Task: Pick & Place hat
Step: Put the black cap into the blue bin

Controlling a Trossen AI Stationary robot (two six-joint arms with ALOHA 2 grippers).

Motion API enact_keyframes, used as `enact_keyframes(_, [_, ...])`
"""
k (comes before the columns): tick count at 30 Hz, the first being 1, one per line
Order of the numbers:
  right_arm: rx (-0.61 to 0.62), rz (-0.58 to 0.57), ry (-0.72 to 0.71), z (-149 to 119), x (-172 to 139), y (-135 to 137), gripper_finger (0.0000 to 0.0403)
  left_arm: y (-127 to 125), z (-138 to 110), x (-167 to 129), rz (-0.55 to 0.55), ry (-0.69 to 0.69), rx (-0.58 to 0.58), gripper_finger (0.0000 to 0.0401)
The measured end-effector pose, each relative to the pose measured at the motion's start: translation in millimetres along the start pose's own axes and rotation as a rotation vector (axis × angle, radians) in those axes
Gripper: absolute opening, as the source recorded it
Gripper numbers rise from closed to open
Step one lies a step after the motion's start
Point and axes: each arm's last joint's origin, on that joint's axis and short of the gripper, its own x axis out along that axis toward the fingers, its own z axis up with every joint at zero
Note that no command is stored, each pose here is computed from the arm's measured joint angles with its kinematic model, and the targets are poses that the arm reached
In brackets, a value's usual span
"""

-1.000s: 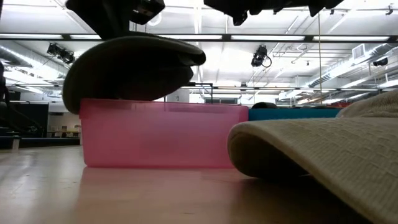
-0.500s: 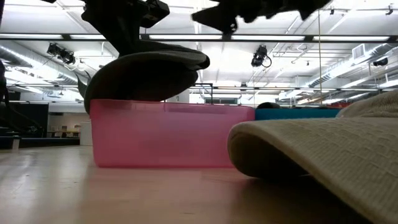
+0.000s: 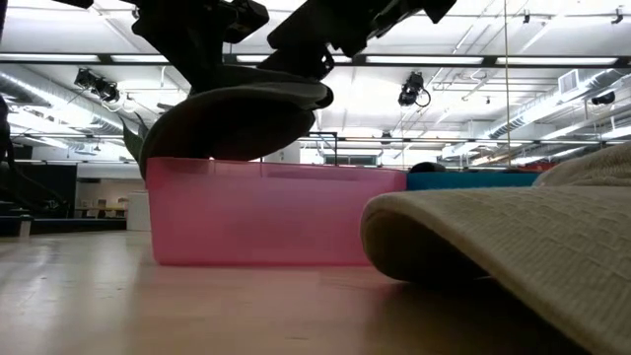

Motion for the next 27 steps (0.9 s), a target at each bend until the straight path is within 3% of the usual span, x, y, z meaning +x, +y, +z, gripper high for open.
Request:
enact_keyframes(17, [0.058,-0.057,0.07,-11.7,8.2,-8.4,0.0263,1.1,-0.2,0.1,0.039,0.008,0.002,0.0014])
enact_keyframes(22, [0.088,-0.062,0.068,-13.2,9.3,-12.3,0.0203,1.3,-0.4,0.5,0.05,0.013,0.004,0.0008])
enact_keyframes(27, [0.052,-0.036,0.056,-12.5,9.2,-13.2,0.0102,1.5,-1.0,0.6,0.058,0.02,0.005,0.0014])
